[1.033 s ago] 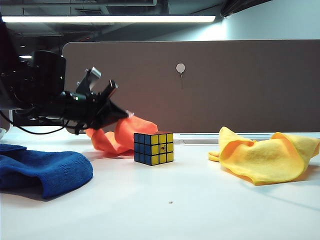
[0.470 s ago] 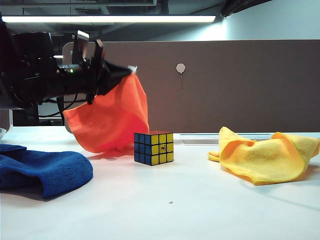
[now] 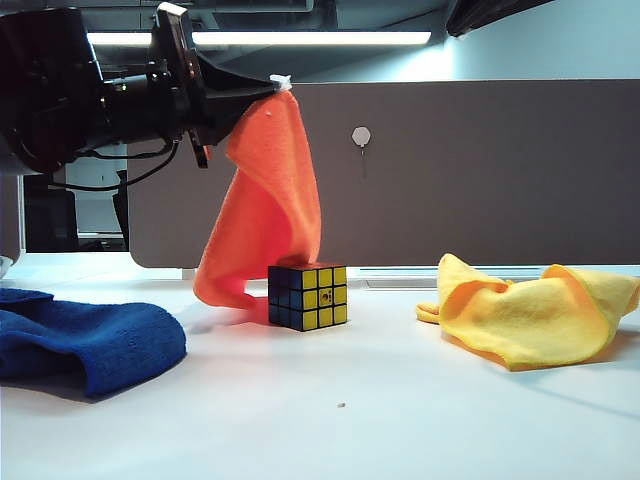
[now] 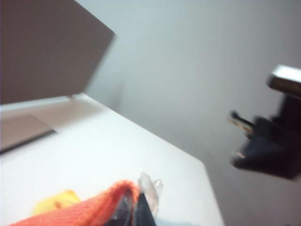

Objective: Pick up a rag that is the same color as the top surface of the Rubik's Cube and cover the cube with it.

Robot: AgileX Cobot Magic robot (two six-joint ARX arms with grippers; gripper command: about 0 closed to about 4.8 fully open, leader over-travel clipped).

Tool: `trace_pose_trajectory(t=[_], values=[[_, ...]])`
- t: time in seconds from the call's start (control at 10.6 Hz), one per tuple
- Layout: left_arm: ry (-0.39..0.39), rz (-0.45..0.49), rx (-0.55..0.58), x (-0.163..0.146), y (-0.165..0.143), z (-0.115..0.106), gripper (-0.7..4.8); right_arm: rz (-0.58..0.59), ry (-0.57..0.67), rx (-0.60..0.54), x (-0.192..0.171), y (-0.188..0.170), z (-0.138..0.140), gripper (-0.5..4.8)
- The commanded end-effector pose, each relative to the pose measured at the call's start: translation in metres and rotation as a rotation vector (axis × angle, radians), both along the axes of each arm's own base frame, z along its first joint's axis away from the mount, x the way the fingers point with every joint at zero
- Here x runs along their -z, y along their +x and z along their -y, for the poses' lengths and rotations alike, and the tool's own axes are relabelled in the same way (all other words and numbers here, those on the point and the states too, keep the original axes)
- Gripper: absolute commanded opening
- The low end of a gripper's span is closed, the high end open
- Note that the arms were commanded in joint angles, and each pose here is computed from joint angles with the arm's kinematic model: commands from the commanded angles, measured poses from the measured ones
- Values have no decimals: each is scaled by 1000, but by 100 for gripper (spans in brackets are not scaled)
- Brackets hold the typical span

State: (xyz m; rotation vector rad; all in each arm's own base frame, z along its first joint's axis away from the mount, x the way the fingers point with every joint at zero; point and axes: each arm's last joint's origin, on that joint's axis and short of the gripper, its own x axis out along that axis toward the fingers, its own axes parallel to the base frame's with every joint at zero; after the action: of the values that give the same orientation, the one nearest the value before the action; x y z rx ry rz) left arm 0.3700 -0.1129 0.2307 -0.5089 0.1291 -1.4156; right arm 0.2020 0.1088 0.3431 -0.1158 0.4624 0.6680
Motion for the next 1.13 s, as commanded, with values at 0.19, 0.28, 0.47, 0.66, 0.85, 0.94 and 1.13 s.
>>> trace_pose_trajectory(t=[0.19,0.28,0.47,0.66,0.85,0.94,1.13], values=[[90,-130,210,1,-8,-6,-6,25,10,4,-4,0,0,-1],[99,-169,230,4,-10,-6,-6,26,10,4,-4,0,0,-1],[116,-210,381,2,-31,41,-6,50,13,20,-5,1,0,-1],[120,-205,454,2,-44,68,-6,49,13,20,-5,1,0,-1],[121,-189,460,3,-46,72,14,49,13,20,-5,1,0,-1],[117,-200,452,4,-45,72,202,49,13,20,-5,1,0,-1],[77,-206,388,4,-44,75,320,48,14,19,-5,1,0,-1]])
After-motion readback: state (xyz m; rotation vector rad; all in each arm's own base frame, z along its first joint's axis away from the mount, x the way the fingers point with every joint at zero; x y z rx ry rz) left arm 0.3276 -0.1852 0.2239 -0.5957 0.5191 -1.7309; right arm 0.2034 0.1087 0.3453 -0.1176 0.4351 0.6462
